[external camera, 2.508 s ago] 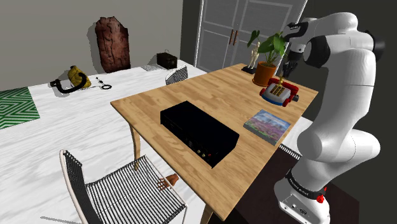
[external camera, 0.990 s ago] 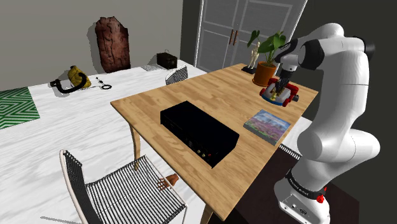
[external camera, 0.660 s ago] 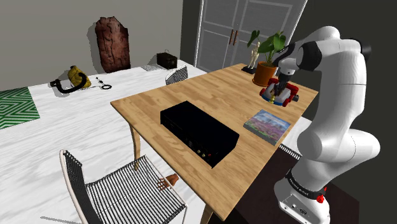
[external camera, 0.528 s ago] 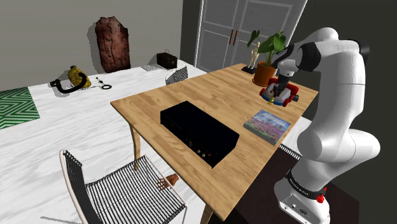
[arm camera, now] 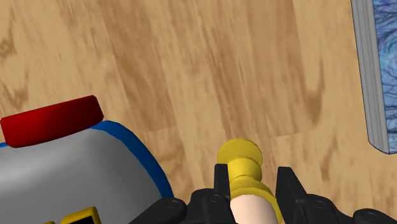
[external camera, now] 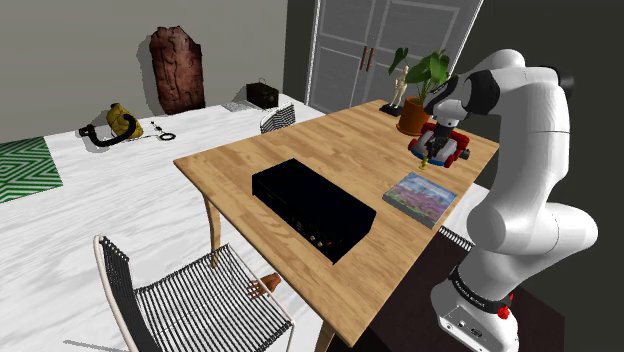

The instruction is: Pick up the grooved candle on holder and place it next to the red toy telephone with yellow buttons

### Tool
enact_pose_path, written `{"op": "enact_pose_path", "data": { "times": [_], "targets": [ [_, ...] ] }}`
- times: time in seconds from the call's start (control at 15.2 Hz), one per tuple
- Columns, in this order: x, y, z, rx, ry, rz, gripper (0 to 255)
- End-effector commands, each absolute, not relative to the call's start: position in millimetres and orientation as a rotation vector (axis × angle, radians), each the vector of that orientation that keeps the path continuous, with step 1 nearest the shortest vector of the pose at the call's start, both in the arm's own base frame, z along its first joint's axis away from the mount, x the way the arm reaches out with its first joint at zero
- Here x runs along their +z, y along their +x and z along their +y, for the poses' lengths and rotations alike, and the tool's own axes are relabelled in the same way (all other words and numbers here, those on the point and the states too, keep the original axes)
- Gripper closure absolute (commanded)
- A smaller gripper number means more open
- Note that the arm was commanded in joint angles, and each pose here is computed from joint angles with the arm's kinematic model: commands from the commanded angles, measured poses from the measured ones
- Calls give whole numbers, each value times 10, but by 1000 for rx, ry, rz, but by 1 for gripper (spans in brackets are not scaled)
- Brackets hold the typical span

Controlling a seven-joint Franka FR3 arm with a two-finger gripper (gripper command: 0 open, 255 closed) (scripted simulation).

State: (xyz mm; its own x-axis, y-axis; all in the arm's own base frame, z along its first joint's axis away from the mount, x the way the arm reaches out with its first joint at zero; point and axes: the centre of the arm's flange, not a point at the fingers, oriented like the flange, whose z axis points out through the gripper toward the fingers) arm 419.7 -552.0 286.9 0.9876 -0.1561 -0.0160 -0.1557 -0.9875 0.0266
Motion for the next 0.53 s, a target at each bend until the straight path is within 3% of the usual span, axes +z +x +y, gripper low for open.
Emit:
{"op": "enact_pose_path", "data": {
  "times": [0.0,0.26,0.33,0.46],
  "targets": [
    [2865,4197,-5517,-28,3106,-244,255],
    [2865,4197,-5517,-28,3106,-244,255],
    [2865,4197,-5517,-28,3106,-244,0],
    [2865,4197,-5517,-28,3106,-244,0]
  ]
}}
